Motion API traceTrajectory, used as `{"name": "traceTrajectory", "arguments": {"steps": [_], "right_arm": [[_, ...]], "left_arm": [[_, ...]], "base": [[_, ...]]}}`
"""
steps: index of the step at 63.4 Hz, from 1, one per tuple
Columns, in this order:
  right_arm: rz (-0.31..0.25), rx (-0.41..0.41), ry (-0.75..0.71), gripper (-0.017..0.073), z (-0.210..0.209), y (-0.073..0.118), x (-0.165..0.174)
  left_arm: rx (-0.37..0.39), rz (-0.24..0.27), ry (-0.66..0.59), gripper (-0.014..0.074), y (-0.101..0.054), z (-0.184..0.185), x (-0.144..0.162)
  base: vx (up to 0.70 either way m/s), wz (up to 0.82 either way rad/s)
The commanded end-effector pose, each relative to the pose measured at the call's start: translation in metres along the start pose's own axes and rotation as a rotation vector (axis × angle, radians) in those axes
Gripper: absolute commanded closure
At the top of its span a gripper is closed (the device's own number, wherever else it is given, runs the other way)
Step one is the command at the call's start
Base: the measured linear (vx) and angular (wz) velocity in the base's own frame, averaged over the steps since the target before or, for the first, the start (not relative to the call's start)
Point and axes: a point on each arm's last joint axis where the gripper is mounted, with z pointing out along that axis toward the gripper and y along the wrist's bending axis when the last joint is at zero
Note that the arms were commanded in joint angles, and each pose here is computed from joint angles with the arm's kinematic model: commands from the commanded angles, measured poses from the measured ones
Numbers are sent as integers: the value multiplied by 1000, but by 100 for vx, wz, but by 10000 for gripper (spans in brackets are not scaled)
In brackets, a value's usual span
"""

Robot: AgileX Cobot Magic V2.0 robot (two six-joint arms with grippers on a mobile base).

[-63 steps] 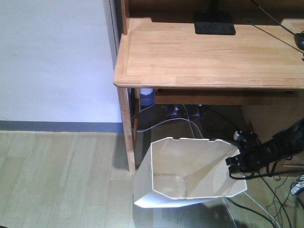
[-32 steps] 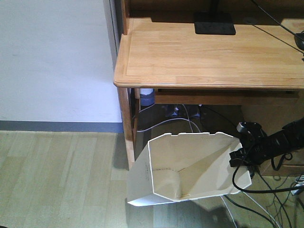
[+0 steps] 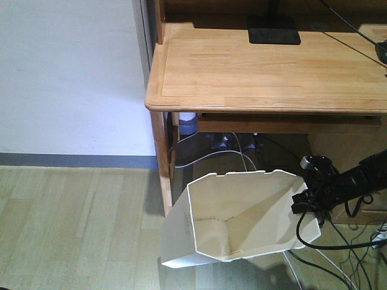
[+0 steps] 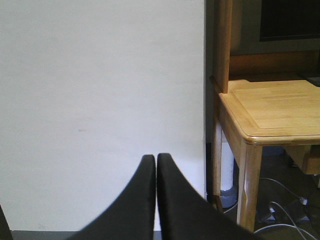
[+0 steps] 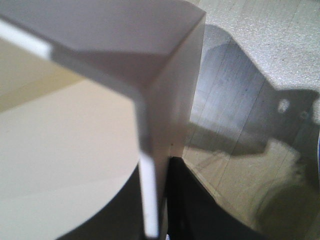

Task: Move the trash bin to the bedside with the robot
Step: 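Close the right gripper on the bin rim and lift it slightly, then hold the bin in the right gripper while turning away from the desk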

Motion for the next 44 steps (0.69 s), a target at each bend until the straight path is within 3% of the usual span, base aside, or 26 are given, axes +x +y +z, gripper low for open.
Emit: {"name": "traceTrajectory", "arguments": {"steps": [1,26,44], "right_arm": [[-5,-184,-85,564,-27,23,-19],[-5,-184,-85,564,-27,23,-19],[-5,-184,-85,564,-27,23,-19]], "left_arm": [[5,-6,-102,600,-1,-2,-15],[5,-6,-102,600,-1,-2,-15],[5,-6,-102,600,-1,-2,-15]], "base": [[-1,3],[-3,10],[-5,36]]}}
